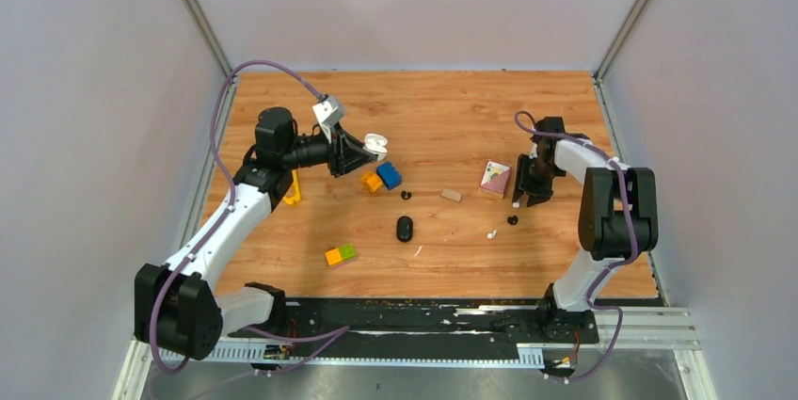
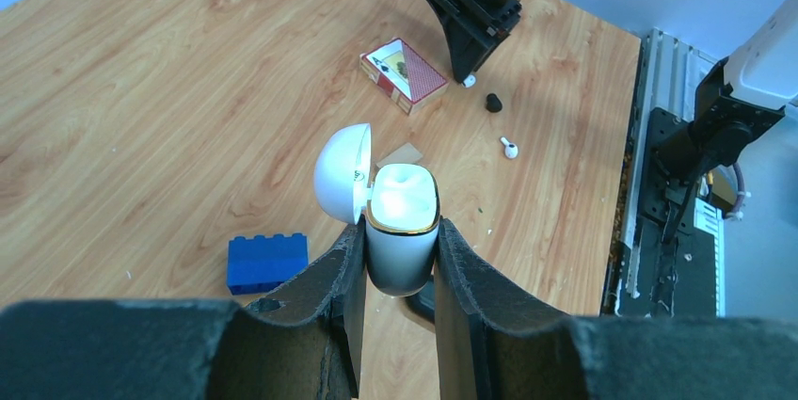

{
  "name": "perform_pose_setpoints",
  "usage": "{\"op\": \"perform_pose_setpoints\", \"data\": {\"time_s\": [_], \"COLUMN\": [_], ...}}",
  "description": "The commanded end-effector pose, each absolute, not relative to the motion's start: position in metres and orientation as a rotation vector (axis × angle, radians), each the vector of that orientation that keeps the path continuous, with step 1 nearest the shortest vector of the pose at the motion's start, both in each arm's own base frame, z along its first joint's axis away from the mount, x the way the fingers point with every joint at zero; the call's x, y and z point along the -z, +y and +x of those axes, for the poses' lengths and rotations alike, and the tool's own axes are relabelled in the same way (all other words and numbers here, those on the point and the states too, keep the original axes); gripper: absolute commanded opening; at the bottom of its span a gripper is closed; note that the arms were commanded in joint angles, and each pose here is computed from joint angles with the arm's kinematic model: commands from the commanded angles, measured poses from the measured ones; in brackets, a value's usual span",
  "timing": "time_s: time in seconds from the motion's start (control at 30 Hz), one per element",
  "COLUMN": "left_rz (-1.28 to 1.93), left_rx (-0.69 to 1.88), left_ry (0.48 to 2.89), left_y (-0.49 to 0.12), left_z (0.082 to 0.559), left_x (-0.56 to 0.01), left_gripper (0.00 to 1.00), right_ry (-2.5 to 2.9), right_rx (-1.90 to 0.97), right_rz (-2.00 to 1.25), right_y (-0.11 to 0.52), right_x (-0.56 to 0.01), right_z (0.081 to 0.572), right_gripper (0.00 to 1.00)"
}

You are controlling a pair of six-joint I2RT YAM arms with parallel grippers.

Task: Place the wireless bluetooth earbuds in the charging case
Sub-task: Pick up the left earbud from the center of the board.

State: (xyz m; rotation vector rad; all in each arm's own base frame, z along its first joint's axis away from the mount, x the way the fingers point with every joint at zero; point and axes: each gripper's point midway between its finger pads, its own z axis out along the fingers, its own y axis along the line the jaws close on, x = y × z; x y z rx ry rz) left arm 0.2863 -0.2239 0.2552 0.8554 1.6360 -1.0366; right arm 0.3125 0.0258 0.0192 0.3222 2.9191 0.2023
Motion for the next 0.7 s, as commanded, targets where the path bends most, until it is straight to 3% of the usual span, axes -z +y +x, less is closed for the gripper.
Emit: {"op": "perform_pose_setpoints", "data": {"time_s": [0.0, 0.37, 0.5, 0.67], "left_rz": [0.864, 0.854, 0.849, 0.848], "left_rx": [1.008, 1.007, 1.010, 1.008], "left_ry": [1.542, 1.545, 1.545, 1.545], "left_y": [-0.223, -0.222, -0.222, -0.222], "left_z": [0.284, 0.283, 0.283, 0.283], "left_x": [-0.279, -0.277, -0.276, -0.276], "left_gripper": [0.00, 0.00, 0.00, 0.00], "right_ry": [2.940, 2.932, 2.884, 2.813], "right_rx": [-0.133, -0.115, -0.143, -0.208], "right_rz": [0.260, 0.171, 0.104, -0.106], "right_y": [0.017, 0.012, 0.012, 0.017], "right_x": [-0.021, -0.025, -0.027, -0.028], "right_z": [0.297, 0.285, 0.295, 0.315], "right_gripper": [0.41, 0.38, 0.35, 0.37]}}
